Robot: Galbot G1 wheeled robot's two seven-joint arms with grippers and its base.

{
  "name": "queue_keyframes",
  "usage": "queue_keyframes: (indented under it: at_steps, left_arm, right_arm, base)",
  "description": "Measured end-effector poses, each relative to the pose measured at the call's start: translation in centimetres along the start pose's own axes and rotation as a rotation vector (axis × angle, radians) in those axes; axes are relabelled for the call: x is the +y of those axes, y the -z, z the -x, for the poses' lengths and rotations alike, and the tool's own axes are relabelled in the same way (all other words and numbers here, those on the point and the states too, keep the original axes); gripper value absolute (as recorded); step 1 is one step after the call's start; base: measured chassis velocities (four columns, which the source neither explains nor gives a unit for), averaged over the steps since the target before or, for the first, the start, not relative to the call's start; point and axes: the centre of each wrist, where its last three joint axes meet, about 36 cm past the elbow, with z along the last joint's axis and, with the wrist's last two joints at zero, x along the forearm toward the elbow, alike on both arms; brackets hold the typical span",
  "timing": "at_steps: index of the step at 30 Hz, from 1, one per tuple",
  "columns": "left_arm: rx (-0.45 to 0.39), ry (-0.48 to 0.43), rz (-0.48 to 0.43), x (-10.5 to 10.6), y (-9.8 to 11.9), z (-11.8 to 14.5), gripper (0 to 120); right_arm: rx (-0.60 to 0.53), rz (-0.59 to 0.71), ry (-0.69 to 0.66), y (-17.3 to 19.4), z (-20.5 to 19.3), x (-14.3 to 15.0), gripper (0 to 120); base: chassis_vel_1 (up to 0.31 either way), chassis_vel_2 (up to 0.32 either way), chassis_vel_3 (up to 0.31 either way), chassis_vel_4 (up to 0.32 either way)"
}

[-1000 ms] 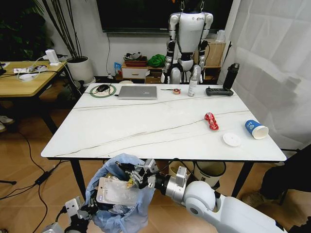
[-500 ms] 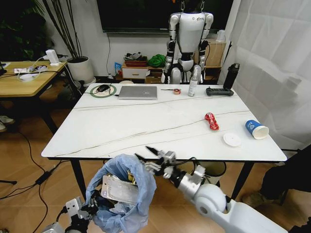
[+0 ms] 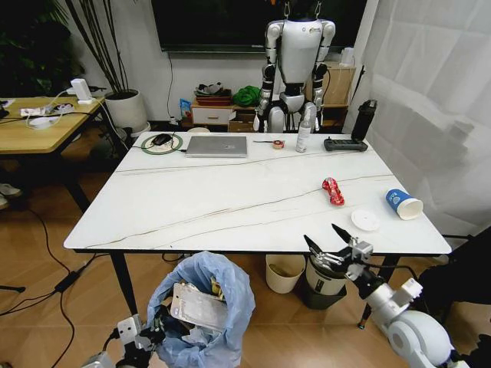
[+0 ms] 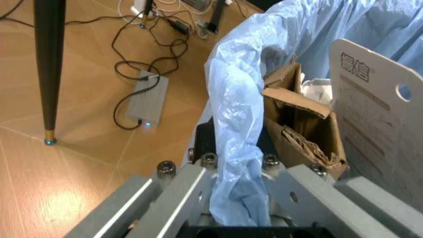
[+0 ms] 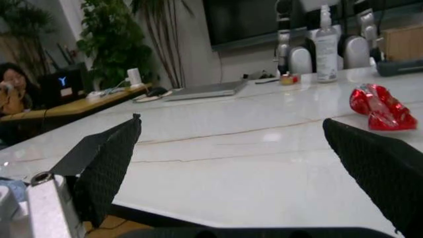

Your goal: Pick up the trash bin and place the trash from the table into it.

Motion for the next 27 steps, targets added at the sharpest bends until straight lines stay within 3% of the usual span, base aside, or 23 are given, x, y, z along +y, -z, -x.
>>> queue_keyframes:
  at_steps: [12,27]
  left_arm:
    - [0.013,-0.018,0.005,-0.3,-0.6,0.1,0]
    - [0.019,-0.018,0.005,-0.2,-1.0,0.2,0]
  right_arm:
    - [-0.035,0.061,-0.075,-3.4,-2.7,1.2,100]
    - [-0.035,0.090,-0.065,-4.4,-3.1,1.5,100]
  base:
    - [0.000,0.000,0.000,0.000]
    - [-0.005,-0.006,0.005,0.007]
